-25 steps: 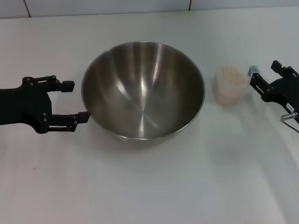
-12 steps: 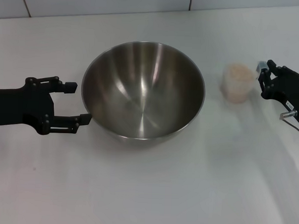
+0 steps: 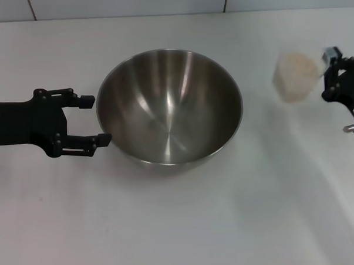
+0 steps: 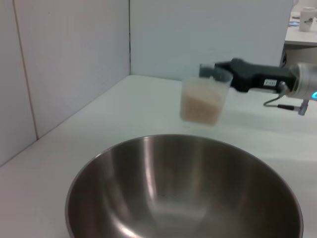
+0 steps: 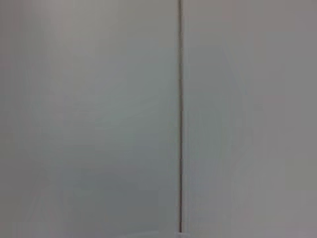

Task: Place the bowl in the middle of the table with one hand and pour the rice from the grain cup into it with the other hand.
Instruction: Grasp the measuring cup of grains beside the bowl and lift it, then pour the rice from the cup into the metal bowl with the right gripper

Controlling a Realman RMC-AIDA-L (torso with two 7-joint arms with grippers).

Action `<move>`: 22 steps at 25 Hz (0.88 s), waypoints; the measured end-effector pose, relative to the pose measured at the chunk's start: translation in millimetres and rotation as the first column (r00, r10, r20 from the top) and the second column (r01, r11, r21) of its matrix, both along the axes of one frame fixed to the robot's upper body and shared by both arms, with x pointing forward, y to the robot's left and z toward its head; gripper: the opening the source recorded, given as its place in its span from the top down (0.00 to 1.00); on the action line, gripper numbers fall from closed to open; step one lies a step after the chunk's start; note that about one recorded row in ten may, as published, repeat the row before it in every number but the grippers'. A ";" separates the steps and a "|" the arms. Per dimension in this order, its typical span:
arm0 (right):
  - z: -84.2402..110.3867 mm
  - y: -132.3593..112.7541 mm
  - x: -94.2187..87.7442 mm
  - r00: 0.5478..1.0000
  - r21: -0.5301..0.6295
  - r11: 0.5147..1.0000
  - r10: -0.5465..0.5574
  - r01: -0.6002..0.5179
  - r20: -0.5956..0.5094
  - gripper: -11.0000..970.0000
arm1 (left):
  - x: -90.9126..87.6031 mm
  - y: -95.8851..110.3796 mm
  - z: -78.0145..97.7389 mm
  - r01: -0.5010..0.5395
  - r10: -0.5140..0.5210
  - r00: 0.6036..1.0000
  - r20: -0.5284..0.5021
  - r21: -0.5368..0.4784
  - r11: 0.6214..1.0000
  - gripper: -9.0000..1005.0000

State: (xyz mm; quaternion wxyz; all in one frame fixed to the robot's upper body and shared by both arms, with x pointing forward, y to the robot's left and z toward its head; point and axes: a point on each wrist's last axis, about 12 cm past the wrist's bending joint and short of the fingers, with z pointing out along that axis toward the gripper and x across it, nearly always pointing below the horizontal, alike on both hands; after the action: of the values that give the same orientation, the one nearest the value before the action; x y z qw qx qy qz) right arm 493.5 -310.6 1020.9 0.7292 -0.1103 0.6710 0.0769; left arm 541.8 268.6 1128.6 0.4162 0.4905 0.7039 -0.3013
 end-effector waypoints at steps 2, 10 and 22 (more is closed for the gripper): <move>10.5 5.8 -2.0 0.994 -0.036 0.999 0.028 -0.024 0.103 0.97 | 0.4 -0.6 0.6 0.002 -0.002 1.000 0.001 -0.001 1.000 0.16; 39.1 66.1 17.4 0.889 -0.459 0.884 0.282 -0.093 0.361 0.97 | 5.2 -10.7 7.4 0.041 -0.042 0.999 0.008 0.016 0.999 0.16; 31.7 131.3 21.4 0.742 -0.904 0.281 0.517 0.324 0.426 0.97 | 8.6 -16.1 12.7 0.059 -0.059 0.998 0.015 0.036 0.998 0.16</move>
State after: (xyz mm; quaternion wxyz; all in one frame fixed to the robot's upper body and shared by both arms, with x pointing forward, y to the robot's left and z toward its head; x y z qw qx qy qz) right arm 514.9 -179.3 1052.6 0.6895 -0.5860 0.2634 -0.3345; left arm 550.4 252.5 1141.3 0.4039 0.5209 0.6910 -0.2968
